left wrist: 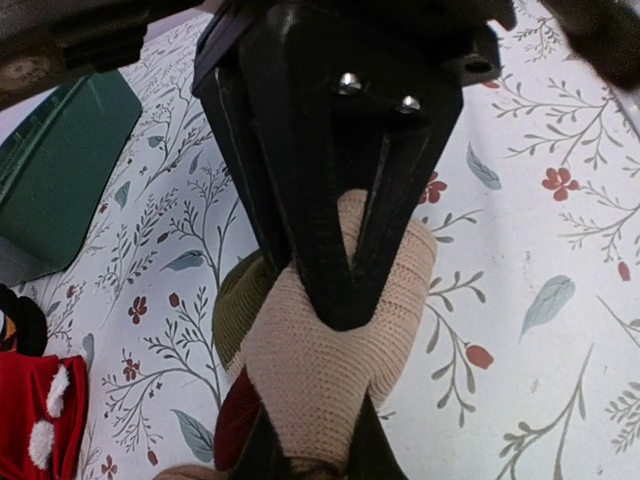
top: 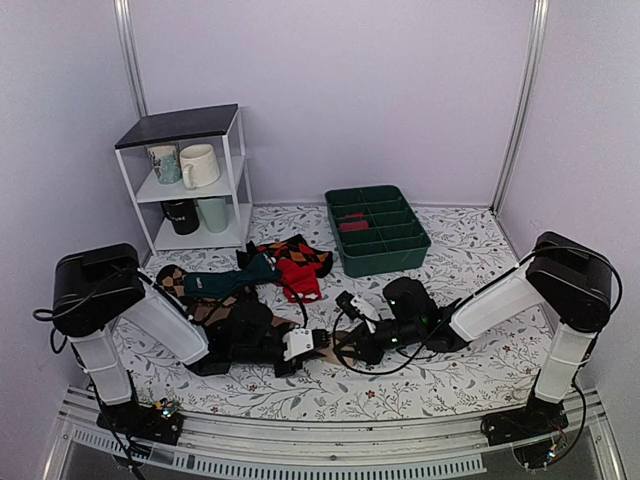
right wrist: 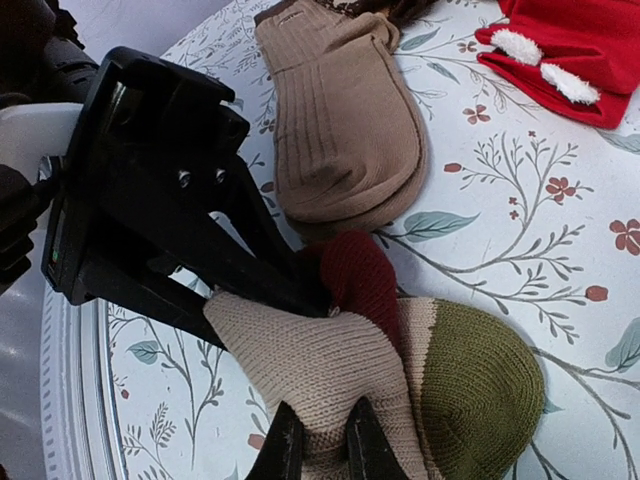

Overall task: Roll the socks
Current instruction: Roll a pair of socks at the center of the board.

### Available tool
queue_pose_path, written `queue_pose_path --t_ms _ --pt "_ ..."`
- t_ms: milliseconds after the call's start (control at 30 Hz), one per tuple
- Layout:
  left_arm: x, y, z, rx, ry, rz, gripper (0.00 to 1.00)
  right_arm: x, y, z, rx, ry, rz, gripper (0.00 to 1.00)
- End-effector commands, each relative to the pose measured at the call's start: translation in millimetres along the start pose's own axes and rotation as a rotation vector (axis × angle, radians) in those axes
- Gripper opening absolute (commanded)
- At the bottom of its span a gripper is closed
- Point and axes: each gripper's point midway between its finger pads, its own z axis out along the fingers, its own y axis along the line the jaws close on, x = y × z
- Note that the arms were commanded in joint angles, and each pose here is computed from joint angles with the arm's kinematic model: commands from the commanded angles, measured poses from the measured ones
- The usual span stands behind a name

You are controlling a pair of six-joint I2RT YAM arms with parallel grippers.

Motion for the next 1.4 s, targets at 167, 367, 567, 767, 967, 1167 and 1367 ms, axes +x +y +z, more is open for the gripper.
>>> queue_pose_path --t_ms 167,367,567,767,967,1167,1367 --pt "32 -40 10 0.235 0.274 -0.242 0.00 66 -28 -21 0.176 0.272 0.084 0.23" --pt "56 -52 8 0.275 0.389 -0.343 0.00 4 -29 -44 0.264 0.071 -0.092 0.41" --pt "63 -61 10 0.327 0.419 -0.382 0.00 -14 -6 -83 0.272 -0.142 -0.344 0.49" --pt "67 -61 12 0.358 0.441 -0.405 0.00 0 15 -98 0.226 -0.242 -0.537 0.59" --pt "67 -61 11 0.367 0.451 -0.411 0.00 4 17 -83 0.212 -0.204 -0.644 0.64" --pt "78 -67 13 0.388 0.478 -0.423 0.00 9 16 -55 0.158 -0.127 -0.694 0.65" --pt "82 -68 13 0.388 0.484 -0.428 0.00 19 9 -41 0.150 -0.074 -0.675 0.60"
